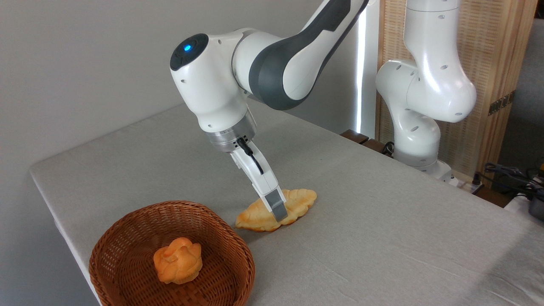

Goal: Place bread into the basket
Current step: 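Close the gripper on the middle of the flat golden bread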

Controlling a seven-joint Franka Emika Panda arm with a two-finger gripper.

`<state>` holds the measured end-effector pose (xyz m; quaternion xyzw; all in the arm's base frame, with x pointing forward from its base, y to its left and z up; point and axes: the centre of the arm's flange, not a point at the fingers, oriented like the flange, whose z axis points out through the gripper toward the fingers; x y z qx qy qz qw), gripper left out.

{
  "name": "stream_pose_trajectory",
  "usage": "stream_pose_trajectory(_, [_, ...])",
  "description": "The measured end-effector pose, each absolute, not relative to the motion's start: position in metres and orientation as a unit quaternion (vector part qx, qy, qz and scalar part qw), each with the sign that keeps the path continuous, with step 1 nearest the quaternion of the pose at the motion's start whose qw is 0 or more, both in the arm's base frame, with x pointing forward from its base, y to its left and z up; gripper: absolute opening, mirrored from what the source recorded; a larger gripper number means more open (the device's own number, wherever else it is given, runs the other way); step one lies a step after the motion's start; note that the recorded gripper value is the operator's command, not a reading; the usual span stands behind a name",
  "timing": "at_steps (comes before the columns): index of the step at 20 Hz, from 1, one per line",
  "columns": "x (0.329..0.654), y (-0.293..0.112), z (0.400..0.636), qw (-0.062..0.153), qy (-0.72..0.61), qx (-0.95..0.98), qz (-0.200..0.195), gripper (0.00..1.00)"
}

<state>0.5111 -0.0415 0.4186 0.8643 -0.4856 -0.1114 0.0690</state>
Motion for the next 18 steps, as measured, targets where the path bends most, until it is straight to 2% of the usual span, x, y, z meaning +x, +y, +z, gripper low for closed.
stream_pose_trajectory(8, [0.518, -0.038, 0.435, 0.061, -0.484, 0.868, -0.094, 1.00])
stream_pose_trajectory(18, [0.519, -0.039, 0.430, 0.063, -0.484, 0.867, -0.098, 1.00])
